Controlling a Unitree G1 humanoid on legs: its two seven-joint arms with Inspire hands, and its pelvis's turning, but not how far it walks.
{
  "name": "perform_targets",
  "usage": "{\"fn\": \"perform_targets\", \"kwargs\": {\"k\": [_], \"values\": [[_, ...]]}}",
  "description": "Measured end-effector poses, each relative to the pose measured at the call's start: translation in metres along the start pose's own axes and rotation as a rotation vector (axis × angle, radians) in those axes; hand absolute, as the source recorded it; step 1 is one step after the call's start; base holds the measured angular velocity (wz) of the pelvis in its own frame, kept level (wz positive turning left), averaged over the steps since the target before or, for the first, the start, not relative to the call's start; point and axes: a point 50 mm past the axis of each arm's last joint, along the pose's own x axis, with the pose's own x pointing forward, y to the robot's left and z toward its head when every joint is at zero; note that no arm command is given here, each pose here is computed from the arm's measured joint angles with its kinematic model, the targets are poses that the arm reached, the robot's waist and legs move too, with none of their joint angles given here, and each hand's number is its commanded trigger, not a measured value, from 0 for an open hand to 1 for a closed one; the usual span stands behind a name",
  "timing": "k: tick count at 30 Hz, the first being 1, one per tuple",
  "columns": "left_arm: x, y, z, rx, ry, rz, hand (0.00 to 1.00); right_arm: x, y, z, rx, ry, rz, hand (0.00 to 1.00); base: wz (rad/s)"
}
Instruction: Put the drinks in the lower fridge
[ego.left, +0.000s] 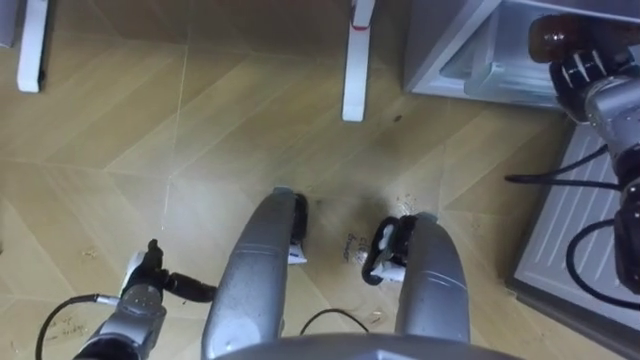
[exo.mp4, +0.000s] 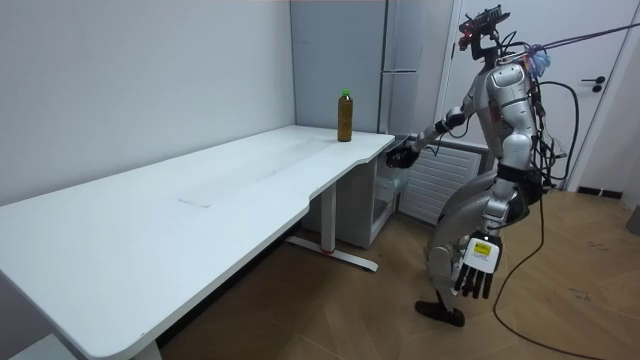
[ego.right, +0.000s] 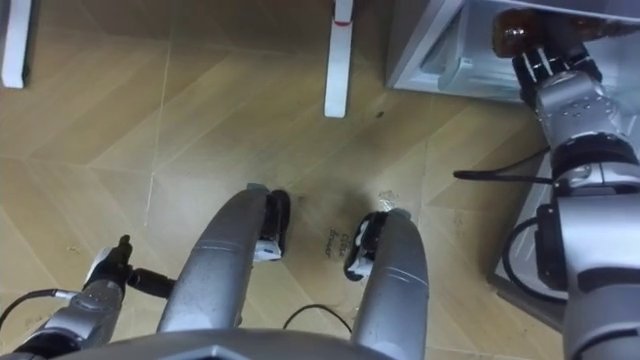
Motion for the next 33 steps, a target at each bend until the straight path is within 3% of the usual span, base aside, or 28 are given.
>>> {"fn": "perform_targets", "kwargs": {"k": [14, 33], "values": [[-0.001, -0.001, -0.003, -0.033, 0.02, -0.01, 0.0, -0.001, -0.006, 0.022, 0.025, -0.072, 0.003, 0.0, 0.0], [-0.004, -0.002, -0.013, -0.036, 0.027, -0.026, 0.0, 0.001, -0.016, 0.021, 0.0, -0.083, -0.012, 0.0, -0.05]]}}
